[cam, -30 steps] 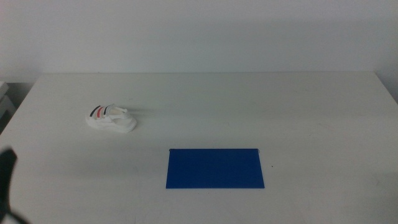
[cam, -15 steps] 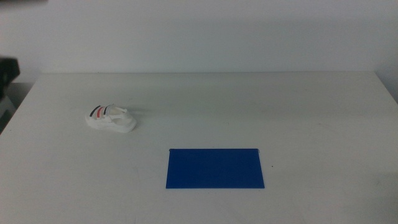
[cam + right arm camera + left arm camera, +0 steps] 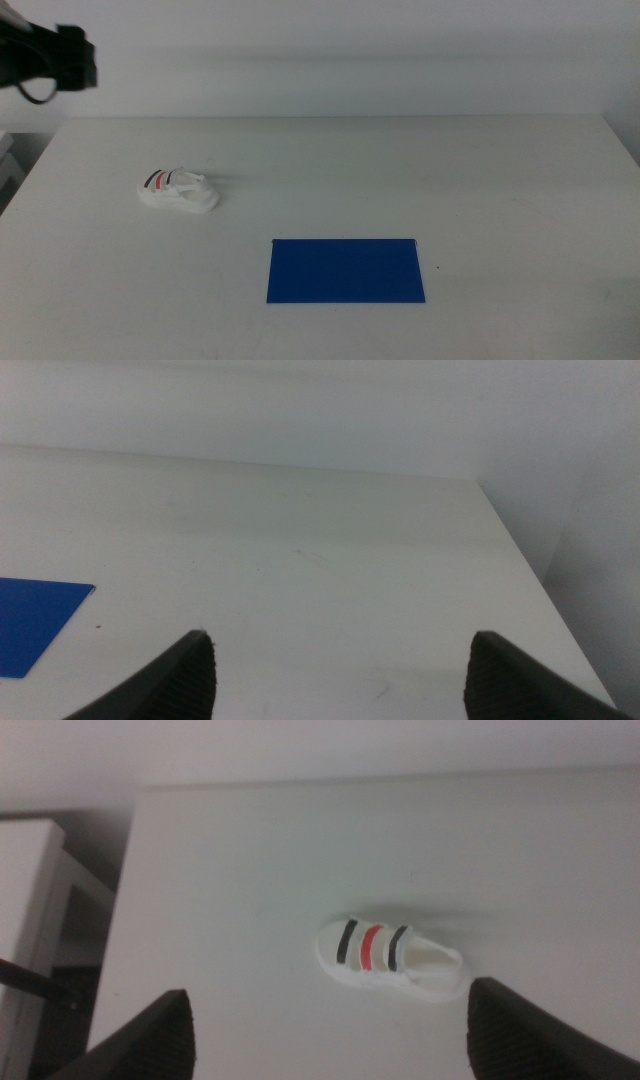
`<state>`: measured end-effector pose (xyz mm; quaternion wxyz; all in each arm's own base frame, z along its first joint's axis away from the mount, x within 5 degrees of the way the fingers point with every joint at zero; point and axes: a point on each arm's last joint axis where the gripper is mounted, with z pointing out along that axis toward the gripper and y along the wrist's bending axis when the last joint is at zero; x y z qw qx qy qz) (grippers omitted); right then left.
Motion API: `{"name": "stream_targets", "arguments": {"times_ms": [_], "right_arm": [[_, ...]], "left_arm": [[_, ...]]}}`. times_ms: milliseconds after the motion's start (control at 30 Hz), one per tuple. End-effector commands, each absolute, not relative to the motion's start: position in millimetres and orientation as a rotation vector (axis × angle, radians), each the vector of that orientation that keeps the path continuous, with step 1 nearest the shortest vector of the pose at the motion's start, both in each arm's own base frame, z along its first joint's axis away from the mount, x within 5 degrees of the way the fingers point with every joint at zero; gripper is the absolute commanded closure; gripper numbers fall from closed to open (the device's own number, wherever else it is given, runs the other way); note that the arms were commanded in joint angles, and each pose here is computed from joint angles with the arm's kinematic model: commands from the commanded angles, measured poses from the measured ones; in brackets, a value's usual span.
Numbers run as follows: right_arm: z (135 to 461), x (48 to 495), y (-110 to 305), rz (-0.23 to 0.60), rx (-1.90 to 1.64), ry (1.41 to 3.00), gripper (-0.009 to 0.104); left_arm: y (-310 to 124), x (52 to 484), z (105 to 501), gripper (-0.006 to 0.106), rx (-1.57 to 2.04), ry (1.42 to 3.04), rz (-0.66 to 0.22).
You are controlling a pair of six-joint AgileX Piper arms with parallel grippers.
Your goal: Use one arm to grab the shoe from the table and place it on the mat.
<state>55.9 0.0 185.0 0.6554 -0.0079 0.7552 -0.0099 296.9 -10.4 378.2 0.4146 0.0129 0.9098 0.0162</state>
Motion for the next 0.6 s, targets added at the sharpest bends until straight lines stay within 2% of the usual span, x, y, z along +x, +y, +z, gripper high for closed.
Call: {"name": "stream_targets", "arguments": {"times_ms": [0,300,567], "right_arm": [[192,55,0,-0.042,-0.026,1.615,0.031],[192,55,0,-0.042,-0.026,1.615,0.031],[192,55,0,-0.042,-0.026,1.615,0.031]], "left_arm": [[-12,304,391,0.007,0.033,2.208,0.033],[-14,336,353,0.007,0.04,2.309,0.037],[-18,360,326,0.007,-0.041,2.411,-0.036]]}}
